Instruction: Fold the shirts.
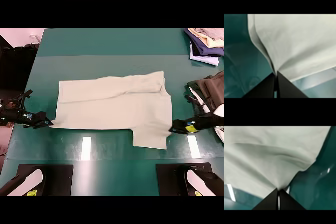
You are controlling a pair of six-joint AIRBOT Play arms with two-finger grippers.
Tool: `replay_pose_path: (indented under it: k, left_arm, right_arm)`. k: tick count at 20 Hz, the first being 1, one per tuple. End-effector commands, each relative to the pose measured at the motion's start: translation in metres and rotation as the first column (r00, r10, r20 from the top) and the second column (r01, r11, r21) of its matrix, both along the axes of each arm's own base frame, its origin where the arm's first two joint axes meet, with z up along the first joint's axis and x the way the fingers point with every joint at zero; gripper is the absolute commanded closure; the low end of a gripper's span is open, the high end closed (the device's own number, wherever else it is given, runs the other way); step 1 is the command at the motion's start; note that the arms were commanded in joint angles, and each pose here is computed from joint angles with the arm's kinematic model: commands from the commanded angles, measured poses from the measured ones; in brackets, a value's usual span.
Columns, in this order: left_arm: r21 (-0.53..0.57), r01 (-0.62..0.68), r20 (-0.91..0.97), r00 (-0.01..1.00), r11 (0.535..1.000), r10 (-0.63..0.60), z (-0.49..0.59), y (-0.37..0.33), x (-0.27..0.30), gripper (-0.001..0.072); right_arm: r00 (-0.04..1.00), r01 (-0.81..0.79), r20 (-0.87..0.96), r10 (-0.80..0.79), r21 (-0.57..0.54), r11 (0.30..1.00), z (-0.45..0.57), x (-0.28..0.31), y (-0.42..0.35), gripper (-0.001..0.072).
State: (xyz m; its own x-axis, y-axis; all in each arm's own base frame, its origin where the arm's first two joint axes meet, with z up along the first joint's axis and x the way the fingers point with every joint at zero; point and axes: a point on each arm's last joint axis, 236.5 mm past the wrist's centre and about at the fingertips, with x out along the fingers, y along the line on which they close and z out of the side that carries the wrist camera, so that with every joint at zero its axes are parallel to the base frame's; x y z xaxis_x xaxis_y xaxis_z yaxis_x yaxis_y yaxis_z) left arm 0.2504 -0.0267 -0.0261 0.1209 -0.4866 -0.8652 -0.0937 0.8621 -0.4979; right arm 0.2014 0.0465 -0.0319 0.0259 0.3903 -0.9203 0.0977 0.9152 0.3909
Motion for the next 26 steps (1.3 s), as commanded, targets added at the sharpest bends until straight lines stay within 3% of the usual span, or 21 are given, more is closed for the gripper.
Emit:
replay_pose_path:
  k: [1,5,8,11,19,26]
  left_arm:
    - [-0.017,0.140,-0.080,0.987,0.990,-0.141,0.017,-0.026,-0.040,0.0687]
    - [0.009,0.230,-0.043,0.972,0.973,-0.230,0.015,-0.053,-0.036,0.0685]
    - [0.052,0.089,0.073,0.993,0.995,-0.093,0.019,-0.047,0.007,0.0685]
    - [0.056,0.024,0.199,0.979,0.998,-0.034,0.042,-0.045,0.042,0.0685]
    - [0.077,-0.162,0.463,0.880,0.984,0.108,0.076,-0.020,0.114,0.0685]
    - [0.074,-0.200,0.416,0.897,0.977,0.152,0.034,-0.011,0.145,0.0685]
  right_arm:
    - [0.998,-0.023,-0.056,0.020,-0.039,0.999,0.032,-0.043,-0.014,0.0700]
    - [0.990,0.032,0.142,-0.019,-0.085,0.996,0.051,-0.022,-0.019,0.0700]
    - [0.970,0.072,0.241,-0.044,-0.111,0.991,0.057,-0.003,-0.026,0.0700]
    - [0.948,0.102,0.314,-0.057,-0.127,0.987,0.072,0.023,-0.035,0.0700]
    - [0.931,0.027,0.365,0.028,-0.144,0.989,0.082,0.136,-0.030,0.0700]
    - [0.934,-0.037,0.347,0.084,-0.142,0.989,0.061,0.212,-0.012,0.0700]
